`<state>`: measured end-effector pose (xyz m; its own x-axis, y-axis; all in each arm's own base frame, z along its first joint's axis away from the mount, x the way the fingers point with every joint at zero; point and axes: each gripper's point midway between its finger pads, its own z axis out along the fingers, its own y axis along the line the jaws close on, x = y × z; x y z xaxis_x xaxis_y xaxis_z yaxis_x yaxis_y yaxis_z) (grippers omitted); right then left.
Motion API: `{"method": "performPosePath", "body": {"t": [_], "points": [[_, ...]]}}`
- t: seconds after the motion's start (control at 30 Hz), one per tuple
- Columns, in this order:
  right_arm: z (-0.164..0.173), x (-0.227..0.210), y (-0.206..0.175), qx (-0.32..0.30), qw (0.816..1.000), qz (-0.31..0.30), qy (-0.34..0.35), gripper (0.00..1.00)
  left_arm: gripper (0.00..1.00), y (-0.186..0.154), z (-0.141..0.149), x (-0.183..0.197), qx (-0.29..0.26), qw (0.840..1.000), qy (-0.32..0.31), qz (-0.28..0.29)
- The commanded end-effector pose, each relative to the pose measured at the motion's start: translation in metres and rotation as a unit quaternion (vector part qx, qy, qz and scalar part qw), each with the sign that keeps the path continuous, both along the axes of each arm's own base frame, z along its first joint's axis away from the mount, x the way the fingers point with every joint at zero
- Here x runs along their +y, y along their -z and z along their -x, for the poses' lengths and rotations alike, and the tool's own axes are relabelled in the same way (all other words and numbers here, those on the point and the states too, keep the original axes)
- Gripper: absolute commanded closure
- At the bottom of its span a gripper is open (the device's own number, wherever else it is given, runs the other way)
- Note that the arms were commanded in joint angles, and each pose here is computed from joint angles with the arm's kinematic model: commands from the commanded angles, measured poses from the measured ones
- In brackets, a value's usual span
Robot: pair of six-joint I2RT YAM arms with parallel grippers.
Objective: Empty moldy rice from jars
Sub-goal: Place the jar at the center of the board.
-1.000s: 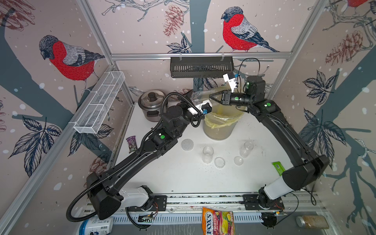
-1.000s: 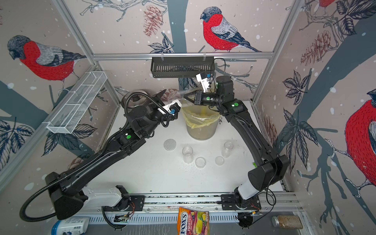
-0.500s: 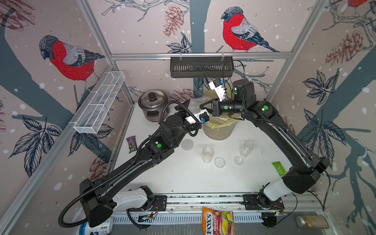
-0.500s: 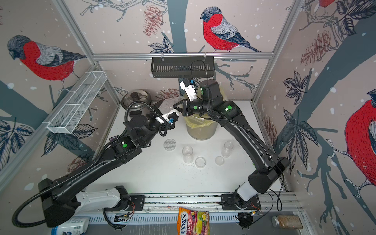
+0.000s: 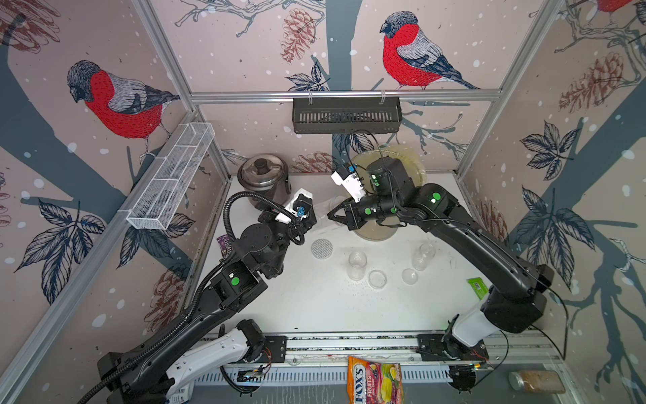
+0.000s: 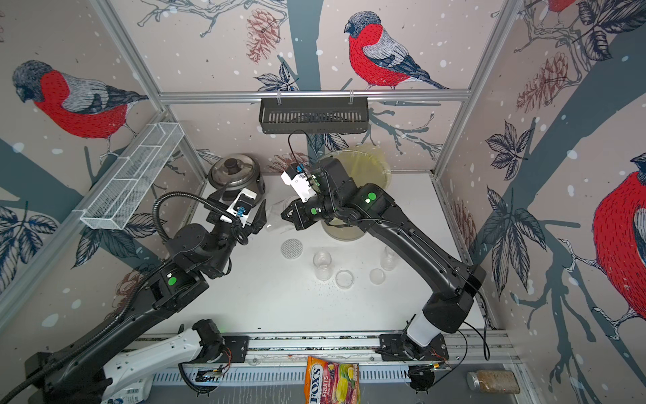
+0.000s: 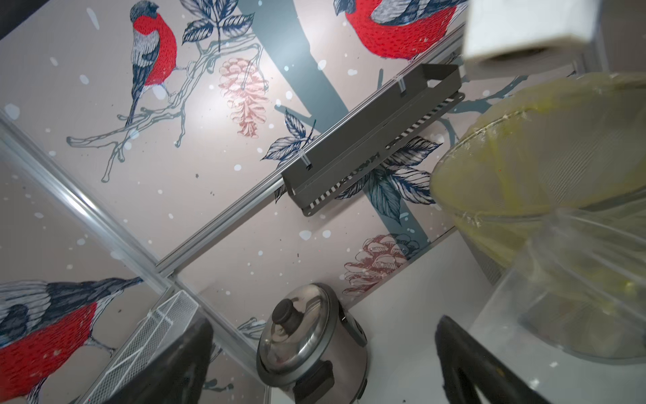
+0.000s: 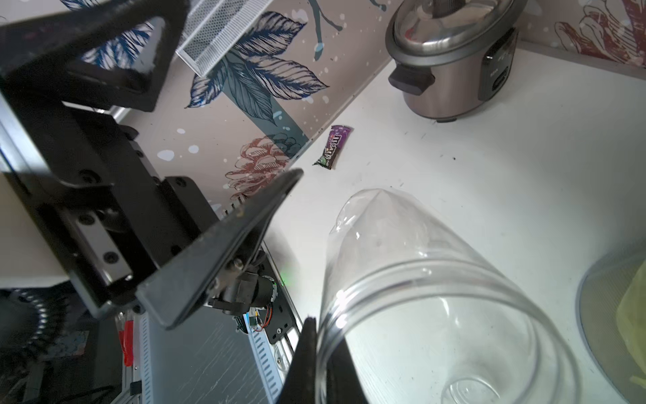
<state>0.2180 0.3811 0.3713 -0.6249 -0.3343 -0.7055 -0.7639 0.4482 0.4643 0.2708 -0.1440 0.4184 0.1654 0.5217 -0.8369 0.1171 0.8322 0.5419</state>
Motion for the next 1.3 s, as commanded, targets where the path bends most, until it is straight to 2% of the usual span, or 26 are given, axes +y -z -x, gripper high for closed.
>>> {"method": "performPosePath", "body": {"t": [0.0,0.2,0.37,0.5,0.7,0.87,1.07,1.27], "points": [[0.003,0.003,0.023,0.002,0.999,0.036,-0.002,1.0,0.02,-0.001,0.001,0.026,0.008,0.997,-0.061,0.038],[0.009,0.026,0.057,0.017,0.997,0.075,-0.021,1.0,0.02,-0.007,0.006,0.05,0.016,0.989,-0.108,0.1],[0.008,0.049,0.092,0.024,0.991,0.126,-0.033,1.0,0.02,0.004,0.013,0.073,0.022,0.979,-0.155,0.131],[0.008,0.067,0.113,0.032,0.988,0.146,-0.043,1.0,0.02,0.004,0.024,0.103,0.02,0.962,-0.199,0.185],[-0.002,0.088,0.153,0.044,0.98,0.187,-0.045,1.0,0.03,0.005,0.044,0.134,0.006,0.94,-0.227,0.256],[-0.011,0.102,0.19,0.052,0.972,0.225,-0.047,1.0,0.03,0.018,0.053,0.147,0.008,0.93,-0.243,0.275],[-0.009,0.125,0.211,0.046,0.968,0.243,-0.049,1.0,0.03,0.03,0.063,0.159,0.006,0.919,-0.25,0.304],[-0.011,0.127,0.235,0.05,0.962,0.265,-0.04,0.99,0.02,0.042,0.064,0.158,0.009,0.918,-0.24,0.315]]}}
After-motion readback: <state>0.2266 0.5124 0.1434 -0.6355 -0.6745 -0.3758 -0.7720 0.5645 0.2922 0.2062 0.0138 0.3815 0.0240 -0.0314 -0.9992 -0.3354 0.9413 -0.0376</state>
